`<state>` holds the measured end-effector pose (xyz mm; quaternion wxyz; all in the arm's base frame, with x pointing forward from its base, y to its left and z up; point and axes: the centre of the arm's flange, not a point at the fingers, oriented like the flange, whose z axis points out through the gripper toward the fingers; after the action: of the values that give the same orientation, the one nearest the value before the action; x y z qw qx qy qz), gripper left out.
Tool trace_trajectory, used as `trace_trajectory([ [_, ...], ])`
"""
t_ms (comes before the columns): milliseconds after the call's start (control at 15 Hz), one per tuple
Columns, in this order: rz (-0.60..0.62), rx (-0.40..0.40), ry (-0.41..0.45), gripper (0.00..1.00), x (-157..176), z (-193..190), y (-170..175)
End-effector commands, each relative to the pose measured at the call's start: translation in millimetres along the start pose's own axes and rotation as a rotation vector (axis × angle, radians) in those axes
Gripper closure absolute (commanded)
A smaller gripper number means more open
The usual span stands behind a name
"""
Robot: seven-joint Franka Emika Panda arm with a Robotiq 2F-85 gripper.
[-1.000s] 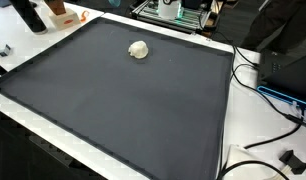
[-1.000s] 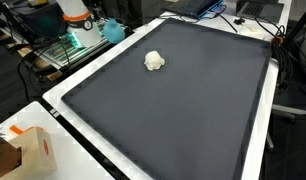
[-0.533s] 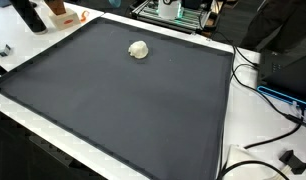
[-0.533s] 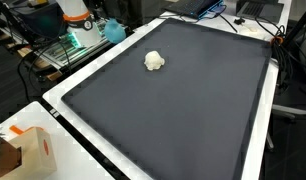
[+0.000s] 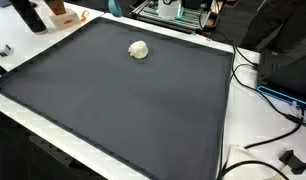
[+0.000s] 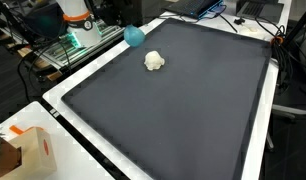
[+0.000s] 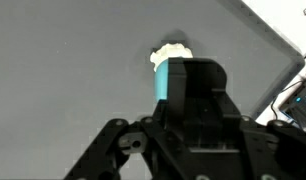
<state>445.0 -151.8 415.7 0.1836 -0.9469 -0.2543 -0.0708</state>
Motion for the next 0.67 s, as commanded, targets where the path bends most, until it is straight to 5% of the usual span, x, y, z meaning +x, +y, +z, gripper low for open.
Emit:
trace_trajectory([
  [0, -0.077, 0.136, 0.134, 0.75, -2.1, 21.1, 27.5],
  [600, -0.141, 0.547, 0.409, 0.75, -10.4, 94.2, 53.4],
])
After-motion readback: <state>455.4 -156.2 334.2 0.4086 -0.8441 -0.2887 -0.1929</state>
